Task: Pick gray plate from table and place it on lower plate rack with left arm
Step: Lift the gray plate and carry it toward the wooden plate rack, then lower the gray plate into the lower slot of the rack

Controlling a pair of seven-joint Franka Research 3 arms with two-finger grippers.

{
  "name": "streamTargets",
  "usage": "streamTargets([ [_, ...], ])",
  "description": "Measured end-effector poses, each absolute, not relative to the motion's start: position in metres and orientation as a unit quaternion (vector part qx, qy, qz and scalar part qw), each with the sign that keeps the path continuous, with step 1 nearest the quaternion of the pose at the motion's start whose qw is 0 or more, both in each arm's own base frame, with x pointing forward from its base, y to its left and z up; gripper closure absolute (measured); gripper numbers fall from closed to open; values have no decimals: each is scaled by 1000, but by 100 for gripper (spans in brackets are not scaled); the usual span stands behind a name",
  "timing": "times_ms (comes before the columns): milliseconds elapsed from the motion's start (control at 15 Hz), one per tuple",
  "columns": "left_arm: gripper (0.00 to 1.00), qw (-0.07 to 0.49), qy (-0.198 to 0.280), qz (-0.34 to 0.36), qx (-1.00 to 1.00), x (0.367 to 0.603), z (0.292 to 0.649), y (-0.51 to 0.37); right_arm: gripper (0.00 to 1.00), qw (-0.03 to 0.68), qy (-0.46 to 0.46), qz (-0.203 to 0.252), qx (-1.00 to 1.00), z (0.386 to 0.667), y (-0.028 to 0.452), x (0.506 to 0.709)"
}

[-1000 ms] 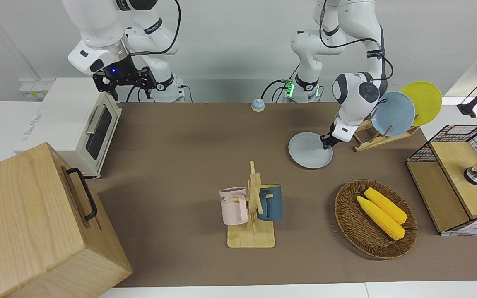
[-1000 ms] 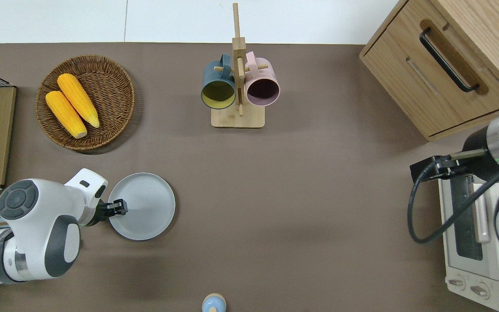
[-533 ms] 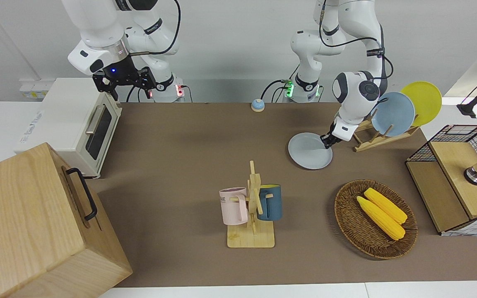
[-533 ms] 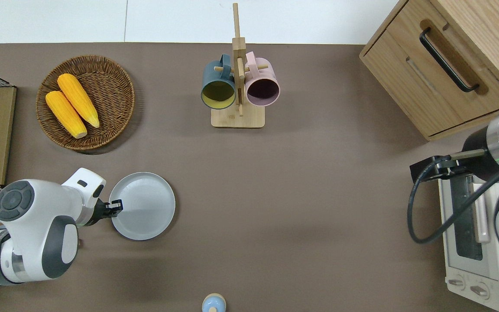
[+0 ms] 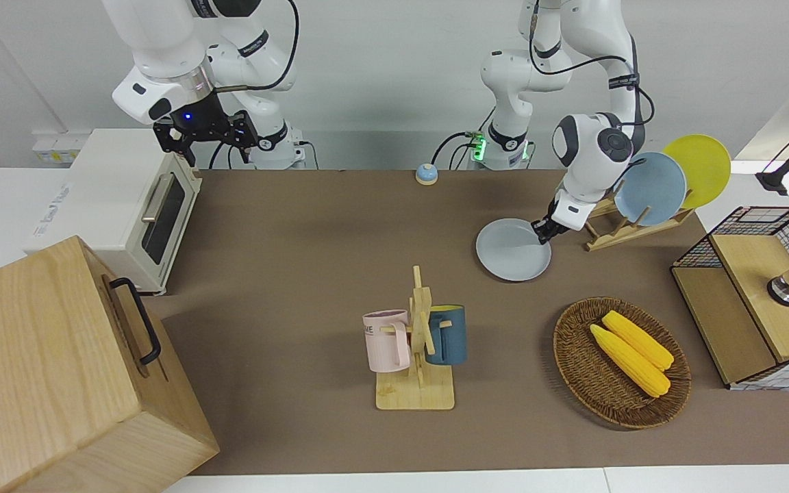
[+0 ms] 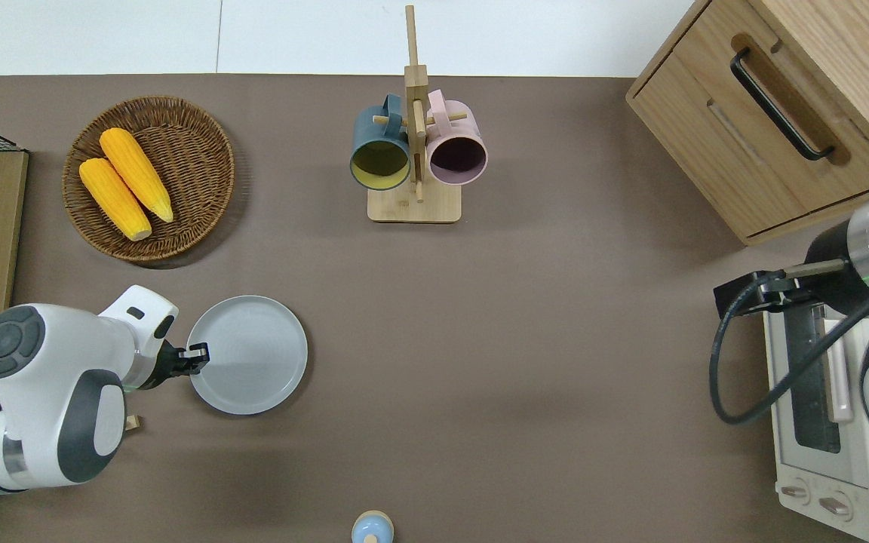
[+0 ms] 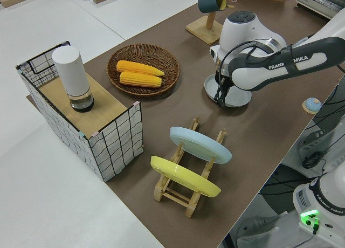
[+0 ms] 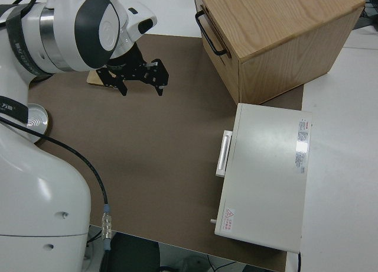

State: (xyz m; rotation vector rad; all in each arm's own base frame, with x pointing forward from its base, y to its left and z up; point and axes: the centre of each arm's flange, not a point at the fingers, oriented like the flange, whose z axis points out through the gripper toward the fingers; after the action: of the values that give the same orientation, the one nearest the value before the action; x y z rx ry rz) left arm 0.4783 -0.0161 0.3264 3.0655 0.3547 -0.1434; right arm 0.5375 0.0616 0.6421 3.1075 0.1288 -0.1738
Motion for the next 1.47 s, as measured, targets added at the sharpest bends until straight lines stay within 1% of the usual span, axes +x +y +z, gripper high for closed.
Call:
streamTargets([
  [333, 96, 28, 108, -81, 990, 500, 388, -18, 1, 13, 41, -56, 997, 642, 62, 537],
  [533, 96, 28, 106, -106, 988, 505, 420, -18, 1, 13, 41, -56, 997, 642, 62, 537],
  [800, 96, 29, 102, -123, 987, 509, 472, -17, 1, 13, 41, -56, 997, 642, 62, 537],
  [1000, 96, 30, 99, -123, 987, 511, 512, -16, 1, 13, 41, -56, 997, 642, 62, 537],
  [1333, 96, 32, 98, -103, 989, 512, 573, -12, 1, 13, 41, -56, 997, 642, 62, 537],
  [1400, 96, 23, 97, -100, 990, 511, 581, -10, 1, 13, 41, -56, 997, 642, 62, 537],
  [1467, 96, 3, 96, -100, 990, 510, 586, -6, 1, 13, 41, -56, 997, 642, 62, 537],
])
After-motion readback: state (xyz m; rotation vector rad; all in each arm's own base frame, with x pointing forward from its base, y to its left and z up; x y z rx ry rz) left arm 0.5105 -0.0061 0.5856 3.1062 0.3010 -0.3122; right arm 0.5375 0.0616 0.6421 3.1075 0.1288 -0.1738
